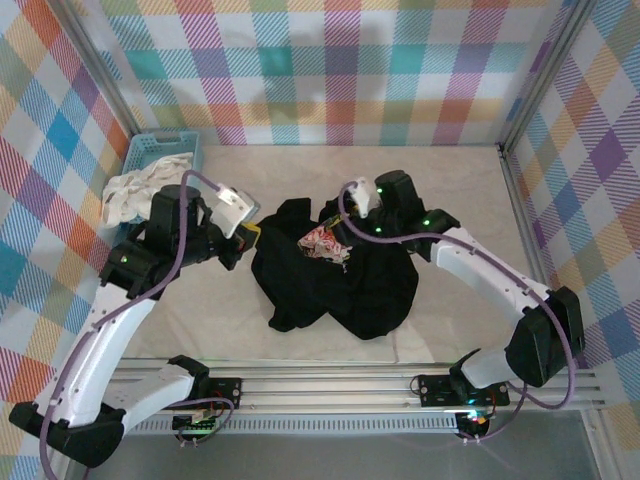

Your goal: Fold the inside-out t-shirt

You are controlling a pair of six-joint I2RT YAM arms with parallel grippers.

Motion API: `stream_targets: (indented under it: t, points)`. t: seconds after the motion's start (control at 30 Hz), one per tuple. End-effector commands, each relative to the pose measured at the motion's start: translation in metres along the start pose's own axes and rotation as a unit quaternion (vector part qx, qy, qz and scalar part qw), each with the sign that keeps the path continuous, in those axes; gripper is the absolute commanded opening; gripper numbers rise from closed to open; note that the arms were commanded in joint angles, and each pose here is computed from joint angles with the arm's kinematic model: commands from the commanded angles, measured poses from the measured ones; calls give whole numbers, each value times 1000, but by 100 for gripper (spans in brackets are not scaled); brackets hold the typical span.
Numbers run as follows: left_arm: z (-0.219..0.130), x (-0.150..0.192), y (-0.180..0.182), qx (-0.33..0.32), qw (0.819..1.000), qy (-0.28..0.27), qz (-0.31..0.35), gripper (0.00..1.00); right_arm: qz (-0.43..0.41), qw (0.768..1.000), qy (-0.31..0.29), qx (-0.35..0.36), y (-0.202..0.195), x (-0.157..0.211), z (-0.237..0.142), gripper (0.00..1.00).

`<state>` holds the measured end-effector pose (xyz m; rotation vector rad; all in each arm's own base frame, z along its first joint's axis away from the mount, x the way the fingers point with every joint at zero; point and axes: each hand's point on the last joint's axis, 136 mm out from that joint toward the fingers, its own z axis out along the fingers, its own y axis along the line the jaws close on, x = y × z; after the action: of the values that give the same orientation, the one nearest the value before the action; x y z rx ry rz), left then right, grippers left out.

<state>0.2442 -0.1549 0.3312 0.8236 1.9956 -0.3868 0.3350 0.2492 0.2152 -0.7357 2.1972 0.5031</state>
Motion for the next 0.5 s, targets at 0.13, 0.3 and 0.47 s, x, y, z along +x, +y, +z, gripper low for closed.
stream_targets:
  t: [0.13, 0.3, 0.47]
  points:
    - [-28, -4, 40, -136, 986, -48, -85, 0, 136, 968, 174, 121, -56, 94, 37, 70]
    - [-48, -14, 60, -198, 971, -67, -114, 0, 158, 955, 210, 138, -61, 126, 44, 71]
    - [-65, -23, 70, -229, 961, -91, -122, 0, 182, 943, 224, 168, -88, 143, 43, 70]
